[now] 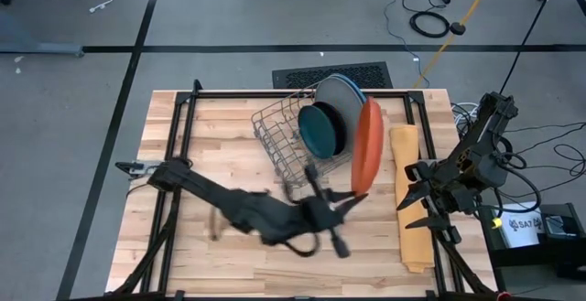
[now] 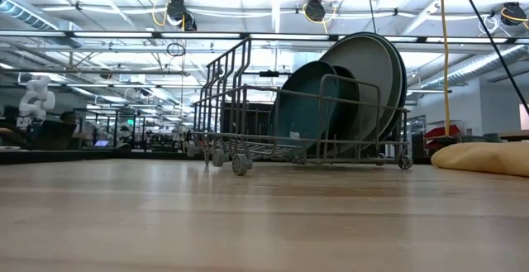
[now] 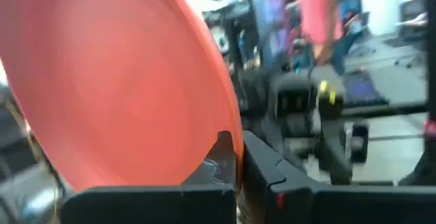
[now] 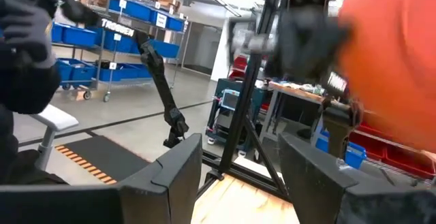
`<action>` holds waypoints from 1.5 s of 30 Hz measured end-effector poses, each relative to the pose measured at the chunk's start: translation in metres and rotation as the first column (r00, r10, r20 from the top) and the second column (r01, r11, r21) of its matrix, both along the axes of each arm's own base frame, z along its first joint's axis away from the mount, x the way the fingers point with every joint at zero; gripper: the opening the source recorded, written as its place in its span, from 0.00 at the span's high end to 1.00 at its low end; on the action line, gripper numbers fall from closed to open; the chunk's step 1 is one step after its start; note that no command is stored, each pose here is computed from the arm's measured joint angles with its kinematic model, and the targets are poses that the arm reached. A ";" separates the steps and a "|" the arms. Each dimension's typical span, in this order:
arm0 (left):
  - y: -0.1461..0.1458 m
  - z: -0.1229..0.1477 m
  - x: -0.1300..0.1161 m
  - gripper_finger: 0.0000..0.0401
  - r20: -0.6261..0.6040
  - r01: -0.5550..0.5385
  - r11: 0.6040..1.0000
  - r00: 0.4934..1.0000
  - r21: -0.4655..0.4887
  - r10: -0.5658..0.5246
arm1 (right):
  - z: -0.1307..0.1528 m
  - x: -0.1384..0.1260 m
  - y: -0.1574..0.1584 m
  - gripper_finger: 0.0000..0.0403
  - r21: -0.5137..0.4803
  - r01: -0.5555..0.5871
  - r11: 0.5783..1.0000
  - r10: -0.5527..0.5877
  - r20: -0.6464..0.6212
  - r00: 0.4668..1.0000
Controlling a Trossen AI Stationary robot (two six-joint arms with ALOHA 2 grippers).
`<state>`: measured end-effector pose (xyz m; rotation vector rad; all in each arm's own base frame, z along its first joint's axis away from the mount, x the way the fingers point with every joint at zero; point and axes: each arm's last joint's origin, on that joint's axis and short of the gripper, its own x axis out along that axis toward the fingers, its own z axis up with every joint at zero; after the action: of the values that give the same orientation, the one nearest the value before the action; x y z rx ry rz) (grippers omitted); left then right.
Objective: Sort dishes
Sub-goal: Put the orange plate into the dish rack
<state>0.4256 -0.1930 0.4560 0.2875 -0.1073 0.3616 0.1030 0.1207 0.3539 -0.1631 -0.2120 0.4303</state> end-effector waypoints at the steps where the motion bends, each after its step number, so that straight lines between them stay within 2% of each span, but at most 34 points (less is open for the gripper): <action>1: 0.001 0.011 -0.008 1.00 0.015 0.022 1.000 1.000 0.018 -0.022 | 0.000 0.000 0.000 0.54 0.001 0.001 1.000 -0.001 0.001 1.000; 5: 0.008 0.039 -0.035 1.00 0.008 0.162 0.983 0.987 0.085 -0.163 | 0.001 0.000 0.000 0.54 0.008 0.001 1.000 -0.001 0.008 1.000; 8: 0.017 0.049 -0.050 1.00 -0.052 0.172 0.976 0.985 0.132 -0.166 | 0.001 0.000 0.000 0.54 0.009 0.001 1.000 -0.001 0.009 1.000; 11: 0.039 0.064 -0.065 1.00 -0.081 0.156 0.977 0.986 0.144 -0.146 | 0.002 0.000 0.000 0.54 0.011 0.001 1.000 -0.001 0.010 1.000; 14: 0.060 0.077 -0.078 1.00 -0.091 0.181 0.973 0.981 0.144 -0.169 | 0.002 0.000 0.000 0.54 0.013 0.001 1.000 -0.002 0.010 1.000; 19: 0.086 0.080 -0.094 1.00 -0.097 0.265 0.950 0.963 0.163 -0.252 | 0.002 0.000 0.000 0.54 0.015 0.003 1.000 -0.004 0.010 1.000; 21: 0.099 0.080 -0.103 1.00 -0.057 0.280 0.948 0.960 0.149 -0.275 | 0.002 0.000 0.000 0.54 0.015 0.005 1.000 -0.005 0.009 1.000; 24: 0.120 0.068 -0.118 1.00 0.003 0.248 0.963 0.968 0.104 -0.250 | 0.001 0.000 0.000 0.54 0.014 0.005 1.000 -0.005 0.009 1.000; 26: 0.132 0.051 -0.124 1.00 0.048 0.239 0.970 0.969 0.046 -0.241 | 0.001 0.000 0.000 0.54 0.014 0.004 1.000 -0.005 0.009 1.000; 30: 0.147 -0.003 -0.124 1.00 0.138 0.191 0.977 0.974 -0.097 -0.177 | 0.001 0.000 0.000 0.54 0.011 0.005 1.000 -0.005 0.009 1.000; 32: 0.153 -0.032 -0.119 1.00 0.196 0.175 0.966 0.971 -0.193 -0.137 | 0.001 0.000 0.000 0.54 0.006 0.007 1.000 -0.007 0.012 1.000; 34: 0.158 -0.062 -0.113 1.00 0.247 0.158 0.933 0.966 -0.323 -0.078 | 0.001 0.000 0.000 0.54 -0.001 0.008 1.000 -0.008 0.015 1.000; 36: 0.162 -0.090 -0.105 1.00 0.280 0.133 0.875 0.960 -0.465 0.003 | 0.001 0.000 0.000 0.54 -0.005 0.008 1.000 -0.008 0.017 1.000; 40: 0.165 -0.131 -0.087 1.00 0.277 0.108 0.729 0.954 -0.676 0.116 | 0.001 0.000 0.000 0.54 -0.011 0.009 1.000 -0.009 0.019 1.000; 45: 0.166 -0.158 -0.071 1.00 0.300 0.139 0.518 0.923 -0.844 0.242 | 0.001 0.000 0.000 0.54 -0.024 0.010 1.000 -0.010 0.017 1.000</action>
<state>0.3547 -0.0272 0.2982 -0.8103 -0.2958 0.4910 0.1030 0.1205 0.3544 -0.1910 -0.2222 0.4216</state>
